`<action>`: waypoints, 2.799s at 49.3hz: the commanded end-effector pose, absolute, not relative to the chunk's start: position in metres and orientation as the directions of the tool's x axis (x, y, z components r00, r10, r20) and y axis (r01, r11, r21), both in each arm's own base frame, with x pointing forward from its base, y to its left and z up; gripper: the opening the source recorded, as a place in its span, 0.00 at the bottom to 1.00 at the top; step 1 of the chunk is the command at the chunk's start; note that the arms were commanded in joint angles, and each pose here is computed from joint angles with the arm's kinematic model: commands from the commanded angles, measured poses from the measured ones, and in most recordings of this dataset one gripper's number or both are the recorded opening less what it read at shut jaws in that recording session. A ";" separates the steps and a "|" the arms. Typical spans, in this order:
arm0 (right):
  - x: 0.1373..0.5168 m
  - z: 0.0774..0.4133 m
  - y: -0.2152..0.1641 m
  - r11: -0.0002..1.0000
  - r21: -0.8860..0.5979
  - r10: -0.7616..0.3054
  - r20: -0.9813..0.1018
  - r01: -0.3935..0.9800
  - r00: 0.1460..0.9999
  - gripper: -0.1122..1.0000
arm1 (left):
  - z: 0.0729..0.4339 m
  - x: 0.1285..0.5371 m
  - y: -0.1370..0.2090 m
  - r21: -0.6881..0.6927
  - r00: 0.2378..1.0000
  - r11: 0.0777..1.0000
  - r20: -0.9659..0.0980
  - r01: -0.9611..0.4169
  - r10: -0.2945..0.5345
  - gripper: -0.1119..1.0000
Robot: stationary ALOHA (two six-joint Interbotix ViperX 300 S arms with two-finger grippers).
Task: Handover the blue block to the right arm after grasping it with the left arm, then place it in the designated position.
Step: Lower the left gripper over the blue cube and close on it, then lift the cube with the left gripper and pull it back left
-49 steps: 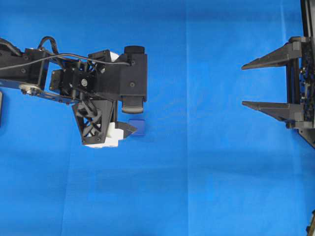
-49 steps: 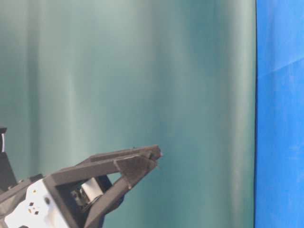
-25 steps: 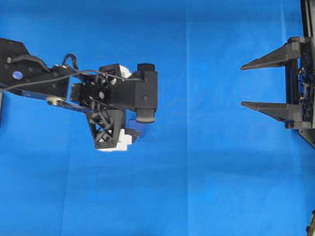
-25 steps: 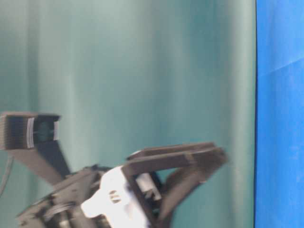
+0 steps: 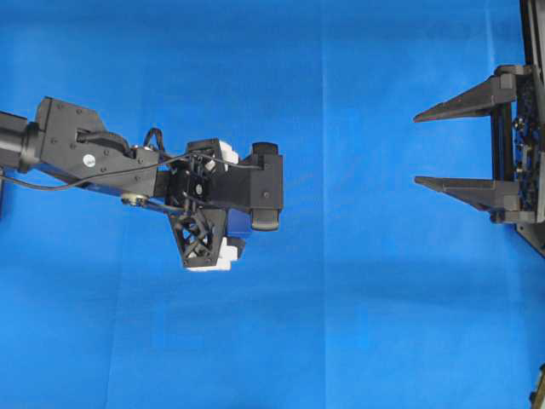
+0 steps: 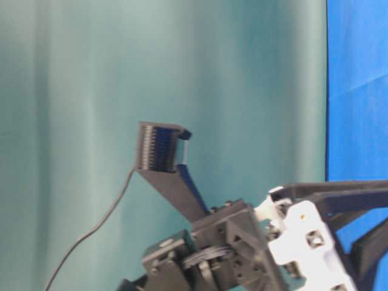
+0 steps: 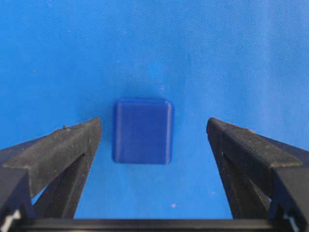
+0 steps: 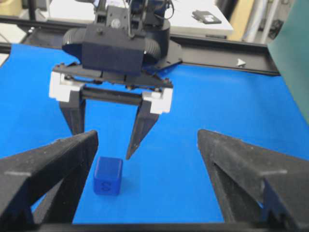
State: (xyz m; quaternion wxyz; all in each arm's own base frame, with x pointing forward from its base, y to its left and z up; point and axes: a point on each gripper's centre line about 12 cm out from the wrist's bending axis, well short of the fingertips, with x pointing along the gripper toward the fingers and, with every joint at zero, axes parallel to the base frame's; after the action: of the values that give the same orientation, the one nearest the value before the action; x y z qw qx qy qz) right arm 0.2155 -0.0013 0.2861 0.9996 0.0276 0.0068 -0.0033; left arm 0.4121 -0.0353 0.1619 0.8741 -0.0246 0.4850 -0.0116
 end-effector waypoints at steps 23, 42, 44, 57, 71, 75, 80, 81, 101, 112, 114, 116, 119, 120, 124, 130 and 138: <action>0.222 0.291 -0.002 0.998 0.060 -0.010 -0.008 0.010 1.000 0.98 | 0.131 0.415 -0.037 -0.057 0.519 0.998 -0.854 -0.008 -0.045 0.94; 0.222 0.290 -0.002 0.998 0.060 -0.010 -0.012 0.011 1.000 0.98 | 0.119 0.415 -0.036 -0.055 0.499 0.998 -0.866 -0.012 -0.041 0.94; 0.222 0.290 -0.002 0.998 0.060 -0.010 -0.009 0.011 1.000 0.98 | 0.119 0.415 -0.036 -0.055 0.499 0.998 -0.866 -0.012 -0.041 0.93; 0.222 0.290 -0.002 0.998 0.060 -0.010 -0.009 0.011 1.000 0.98 | 0.120 0.415 -0.036 -0.054 0.500 0.999 -0.865 -0.010 -0.042 0.51; 0.222 0.290 -0.002 0.998 0.060 -0.010 -0.011 0.011 1.000 0.98 | 0.121 0.416 -0.036 -0.054 0.499 0.998 -0.866 -0.011 -0.041 0.51; 0.222 0.290 -0.002 0.998 0.060 -0.010 -0.012 0.011 1.000 0.98 | 0.126 0.415 -0.036 -0.053 0.497 0.999 -0.867 -0.010 -0.041 0.51; 0.222 0.290 -0.002 0.998 0.060 -0.010 -0.014 0.011 1.000 0.98 | 0.138 0.413 -0.035 -0.052 0.491 0.999 -0.870 -0.012 -0.040 0.51; 0.222 0.291 -0.002 0.998 0.060 -0.010 -0.012 0.011 1.000 0.98 | 0.141 0.413 -0.035 -0.051 0.491 0.999 -0.870 -0.011 -0.039 0.51; 0.222 0.291 -0.002 0.998 0.058 -0.010 -0.011 0.010 1.000 0.98 | 0.229 0.398 -0.034 -0.062 0.570 0.998 -0.820 -0.009 -0.046 0.51; 0.222 0.291 -0.002 0.998 0.060 -0.010 -0.012 0.011 1.000 0.98 | 0.274 0.394 -0.034 -0.062 0.578 0.998 -0.815 -0.008 -0.046 0.51; 0.222 0.291 -0.002 0.998 0.060 -0.010 -0.012 0.011 1.000 0.98 | 0.283 0.393 -0.035 -0.063 0.581 0.998 -0.812 -0.006 -0.048 0.51; 0.222 0.291 -0.002 0.998 0.060 -0.010 -0.011 0.011 1.000 0.98 | 0.293 0.392 -0.035 -0.064 0.589 0.998 -0.807 -0.004 -0.049 0.51; 0.222 0.291 -0.002 0.998 0.060 -0.010 -0.011 0.011 1.000 0.98 | 0.305 0.389 -0.035 -0.063 0.594 0.998 -0.803 -0.001 -0.050 0.51; 0.222 0.291 -0.002 0.998 0.058 -0.010 -0.011 0.010 1.000 0.98 | 0.309 0.389 -0.035 -0.064 0.596 0.998 -0.801 -0.002 -0.050 0.51; 0.222 0.291 -0.002 0.998 0.061 -0.010 -0.011 0.011 1.000 0.98 | 0.319 0.385 -0.034 -0.063 0.596 0.998 -0.801 -0.003 -0.049 0.51; 0.222 0.291 -0.002 0.998 0.061 -0.010 -0.011 0.011 1.000 0.98 | 0.331 0.380 -0.034 -0.065 0.599 0.998 -0.800 -0.004 -0.049 0.51; 0.222 0.291 -0.002 0.998 0.061 -0.010 -0.011 0.011 1.000 0.98 | 0.345 0.377 -0.034 -0.066 0.615 0.998 -0.786 0.000 -0.052 0.51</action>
State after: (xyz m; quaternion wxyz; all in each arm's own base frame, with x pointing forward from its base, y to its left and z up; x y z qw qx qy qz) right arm 0.2196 -0.0017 0.2804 0.9994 0.0284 0.0198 -0.0044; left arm 0.3946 -0.0348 0.2873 0.8642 -0.0266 0.5023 -0.0080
